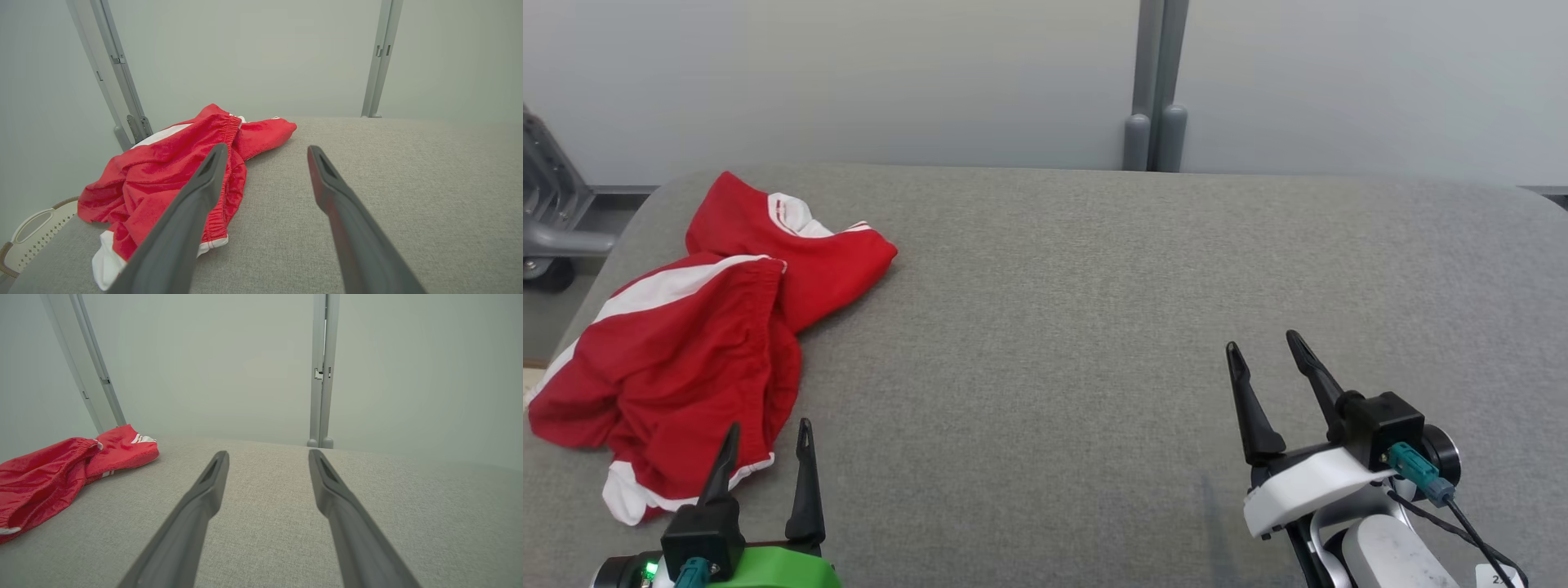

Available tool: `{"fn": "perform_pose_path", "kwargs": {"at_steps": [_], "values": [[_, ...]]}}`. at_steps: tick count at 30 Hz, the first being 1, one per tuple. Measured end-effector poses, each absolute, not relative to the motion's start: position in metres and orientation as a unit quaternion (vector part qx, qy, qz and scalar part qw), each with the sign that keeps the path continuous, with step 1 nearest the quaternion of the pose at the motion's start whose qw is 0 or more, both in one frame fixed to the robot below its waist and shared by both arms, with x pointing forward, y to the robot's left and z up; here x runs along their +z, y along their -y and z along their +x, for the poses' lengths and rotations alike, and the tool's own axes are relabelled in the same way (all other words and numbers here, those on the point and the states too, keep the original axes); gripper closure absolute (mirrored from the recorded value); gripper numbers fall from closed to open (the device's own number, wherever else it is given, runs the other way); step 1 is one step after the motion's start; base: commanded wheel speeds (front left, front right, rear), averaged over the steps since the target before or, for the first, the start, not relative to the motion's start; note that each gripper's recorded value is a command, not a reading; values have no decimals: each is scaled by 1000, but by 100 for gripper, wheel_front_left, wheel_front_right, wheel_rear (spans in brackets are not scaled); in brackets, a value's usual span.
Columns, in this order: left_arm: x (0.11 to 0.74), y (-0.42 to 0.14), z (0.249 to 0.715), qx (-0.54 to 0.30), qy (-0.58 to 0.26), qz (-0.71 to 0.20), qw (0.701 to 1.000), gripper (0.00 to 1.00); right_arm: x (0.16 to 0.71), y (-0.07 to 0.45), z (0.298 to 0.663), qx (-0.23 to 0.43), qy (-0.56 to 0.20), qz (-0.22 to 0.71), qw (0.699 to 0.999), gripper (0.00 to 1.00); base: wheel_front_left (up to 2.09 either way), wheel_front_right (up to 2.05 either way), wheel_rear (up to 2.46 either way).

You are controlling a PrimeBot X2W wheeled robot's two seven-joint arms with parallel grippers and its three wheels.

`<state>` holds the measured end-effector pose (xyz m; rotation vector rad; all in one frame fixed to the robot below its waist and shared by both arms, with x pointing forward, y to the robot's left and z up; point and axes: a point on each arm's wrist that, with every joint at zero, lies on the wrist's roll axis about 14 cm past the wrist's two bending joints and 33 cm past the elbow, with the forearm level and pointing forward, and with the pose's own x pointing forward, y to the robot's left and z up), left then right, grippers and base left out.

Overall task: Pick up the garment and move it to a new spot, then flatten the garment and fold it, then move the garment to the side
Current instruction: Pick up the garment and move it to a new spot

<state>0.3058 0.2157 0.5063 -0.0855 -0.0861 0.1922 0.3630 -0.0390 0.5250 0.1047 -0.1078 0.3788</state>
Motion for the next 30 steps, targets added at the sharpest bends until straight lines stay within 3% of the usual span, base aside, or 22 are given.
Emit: {"fn": "perform_pose_path", "kwargs": {"at_steps": [21,30], "values": [[505,-287,235,236,52,-39,970,0,528,-57,352,333,48,56,940,0,0,0,0],[506,-288,234,238,55,-40,969,0,527,-62,348,343,46,55,937,0,0,0,0]]}}
